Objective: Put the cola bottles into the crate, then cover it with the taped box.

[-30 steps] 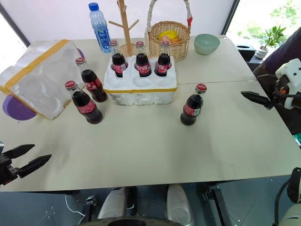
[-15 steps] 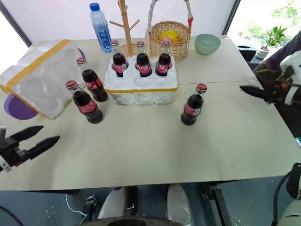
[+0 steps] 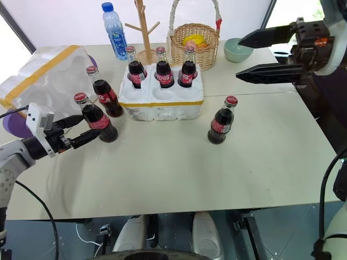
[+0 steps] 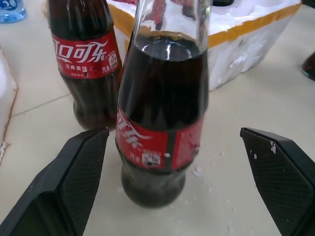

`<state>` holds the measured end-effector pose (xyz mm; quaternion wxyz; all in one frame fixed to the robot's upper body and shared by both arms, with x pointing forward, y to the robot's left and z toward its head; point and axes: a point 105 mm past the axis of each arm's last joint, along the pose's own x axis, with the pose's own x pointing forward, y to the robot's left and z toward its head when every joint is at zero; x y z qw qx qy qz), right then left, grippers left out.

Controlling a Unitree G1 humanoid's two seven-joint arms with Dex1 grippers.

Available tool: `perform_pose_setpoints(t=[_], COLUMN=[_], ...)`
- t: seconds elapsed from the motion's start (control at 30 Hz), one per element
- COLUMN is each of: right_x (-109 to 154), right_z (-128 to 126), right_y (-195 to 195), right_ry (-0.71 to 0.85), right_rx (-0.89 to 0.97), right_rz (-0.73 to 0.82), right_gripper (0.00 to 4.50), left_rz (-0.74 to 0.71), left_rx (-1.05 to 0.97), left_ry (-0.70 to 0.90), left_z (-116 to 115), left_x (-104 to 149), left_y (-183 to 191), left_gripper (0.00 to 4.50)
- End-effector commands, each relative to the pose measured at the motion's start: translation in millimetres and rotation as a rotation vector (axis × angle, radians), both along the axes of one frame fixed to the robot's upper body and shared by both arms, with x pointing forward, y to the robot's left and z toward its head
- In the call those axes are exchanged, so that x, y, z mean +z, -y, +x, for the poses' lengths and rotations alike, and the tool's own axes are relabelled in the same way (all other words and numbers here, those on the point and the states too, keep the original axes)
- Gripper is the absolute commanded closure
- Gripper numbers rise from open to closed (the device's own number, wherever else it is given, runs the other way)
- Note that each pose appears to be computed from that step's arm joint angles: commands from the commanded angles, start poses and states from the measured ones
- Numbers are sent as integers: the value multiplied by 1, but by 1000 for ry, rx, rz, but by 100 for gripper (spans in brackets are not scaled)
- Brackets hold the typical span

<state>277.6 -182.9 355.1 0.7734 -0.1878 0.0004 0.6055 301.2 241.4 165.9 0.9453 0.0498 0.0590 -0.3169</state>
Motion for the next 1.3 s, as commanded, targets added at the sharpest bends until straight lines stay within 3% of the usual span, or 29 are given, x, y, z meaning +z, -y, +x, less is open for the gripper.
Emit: perform_pose_setpoints(t=[0.03,0.33,0.43,0.47,0.5,0.57,0.7,0.83,1.0,1.13,1.3], right_x=[13,5,4,4,3,0,-3,-6,-11,-11,-16], right_z=[-17,-27,-27,-28,-28,-29,-29,-25,-22,-22,-20], right_y=[-15,-30,-31,-31,-32,-33,-35,-36,-39,-40,-41], right_ry=[50,32,11,1,-1,4,24,26,34,37,39], right_rx=[72,125,123,123,124,125,123,111,97,84,55], right_rz=[11,-8,1,7,7,-2,-10,-2,6,30,42], right_gripper=[0,0,0,0,0,0,0,0,0,0,0], left_rz=[6,-10,-17,-16,-15,-14,-58,-141,-273,-326,-257], left_rx=[-30,-40,-54,-58,-72,-105,-353,-481,-443,-377,-304], left_ry=[43,51,56,52,39,18,-64,-19,157,222,301], left_z=[9,30,28,26,23,17,-20,-25,16,55,93], left_x=[3,-8,-7,-6,-5,-3,18,51,95,104,106], left_y=[9,21,21,21,21,23,51,82,125,153,177], left_gripper=[3,3,85,136,169,169,169,169,169,169,169])
